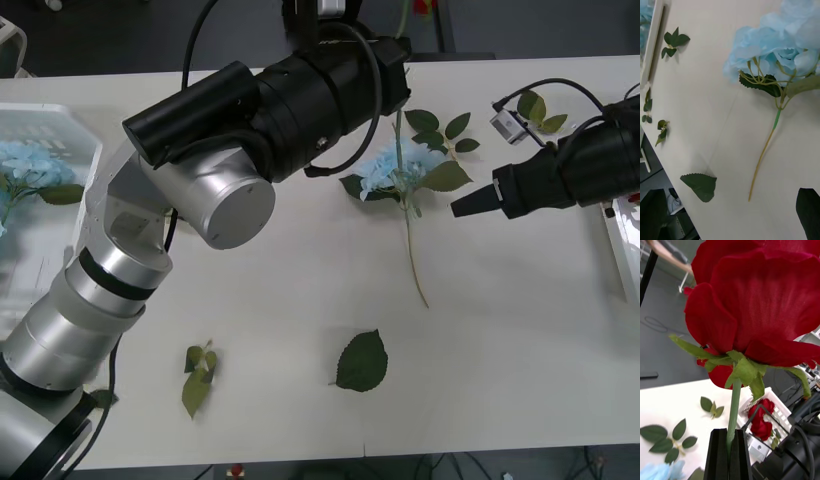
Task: Place the red flowers into the right box and the blue flowers into the left box. If a person shows an open palm, hand one flower to the person first, then continue sorting.
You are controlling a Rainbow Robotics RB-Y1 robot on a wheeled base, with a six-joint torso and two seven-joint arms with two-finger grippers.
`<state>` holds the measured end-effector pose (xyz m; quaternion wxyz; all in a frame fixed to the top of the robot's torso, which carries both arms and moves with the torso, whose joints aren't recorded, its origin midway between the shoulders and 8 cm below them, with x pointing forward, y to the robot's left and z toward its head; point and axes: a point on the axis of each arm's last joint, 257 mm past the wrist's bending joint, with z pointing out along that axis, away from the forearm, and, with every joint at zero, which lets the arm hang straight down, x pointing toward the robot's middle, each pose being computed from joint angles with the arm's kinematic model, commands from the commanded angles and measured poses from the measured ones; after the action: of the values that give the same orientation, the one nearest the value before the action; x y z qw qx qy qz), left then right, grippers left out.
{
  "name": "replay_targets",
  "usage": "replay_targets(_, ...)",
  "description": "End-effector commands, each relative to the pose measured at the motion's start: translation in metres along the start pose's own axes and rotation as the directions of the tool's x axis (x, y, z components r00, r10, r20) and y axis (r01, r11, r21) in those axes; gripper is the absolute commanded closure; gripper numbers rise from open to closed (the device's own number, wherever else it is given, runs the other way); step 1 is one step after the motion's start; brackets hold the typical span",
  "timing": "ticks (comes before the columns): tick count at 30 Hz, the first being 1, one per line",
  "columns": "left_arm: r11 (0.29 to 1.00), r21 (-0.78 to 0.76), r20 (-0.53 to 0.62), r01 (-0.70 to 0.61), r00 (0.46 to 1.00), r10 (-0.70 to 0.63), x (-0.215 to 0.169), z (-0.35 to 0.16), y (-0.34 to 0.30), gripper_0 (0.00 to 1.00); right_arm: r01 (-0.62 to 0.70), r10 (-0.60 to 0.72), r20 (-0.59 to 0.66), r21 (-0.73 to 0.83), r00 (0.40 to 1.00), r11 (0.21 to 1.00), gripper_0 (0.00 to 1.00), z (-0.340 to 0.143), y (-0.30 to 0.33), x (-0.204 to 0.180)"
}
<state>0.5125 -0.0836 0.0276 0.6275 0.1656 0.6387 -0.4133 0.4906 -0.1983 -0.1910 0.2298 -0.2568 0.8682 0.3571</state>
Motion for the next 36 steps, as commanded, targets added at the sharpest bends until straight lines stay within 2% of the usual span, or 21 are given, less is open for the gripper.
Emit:
replay_targets(1, 0.999, 0.031, 0.104, 0.037, 0.994, -0.04, -0.024, 0.002, -0.026, 1.0, 0.071, -0.069, 0.063, -0.03, 0.996, 0.997, 0.0, -0.029, 0.0, -0.013)
replay_targets(12, 0.997, 0.024, 0.122, 0.074, 0.99, -0.076, -0.012, 0.006, -0.036, 1.0, 0.074, -0.028, 0.171, -0.271, 0.985, 0.96, 0.0, -0.055, 0.07, -0.052)
replay_targets(18, 0.995, 0.028, 0.132, 0.095, 0.986, -0.098, -0.013, 0.006, -0.038, 1.0, 0.119, -0.076, 0.143, -0.323, 0.987, 0.939, 0.0, -0.059, 0.088, -0.043)
replay_targets(24, 0.993, 0.031, 0.129, 0.111, 0.985, -0.114, -0.012, 0.006, -0.038, 1.0, 0.18, -0.147, 0.117, -0.365, 0.982, 0.914, 0.0, -0.044, 0.111, -0.035)
replay_targets(30, 0.993, 0.031, 0.129, 0.111, 0.985, -0.114, -0.012, 0.006, -0.038, 1.0, 0.202, -0.153, 0.144, -0.442, 0.978, 0.874, 0.0, -0.015, 0.138, -0.04)
replay_targets(35, 0.993, 0.031, 0.129, 0.111, 0.985, -0.114, -0.012, 0.006, -0.038, 1.0, 0.223, -0.167, 0.162, -0.435, 0.973, 0.873, 0.0, 0.007, 0.148, -0.049)
replay_targets(36, 0.993, 0.031, 0.129, 0.111, 0.985, -0.114, -0.012, 0.006, -0.038, 1.0, 0.22, -0.162, 0.166, -0.435, 0.973, 0.873, 0.05, 0.009, 0.148, -0.051)
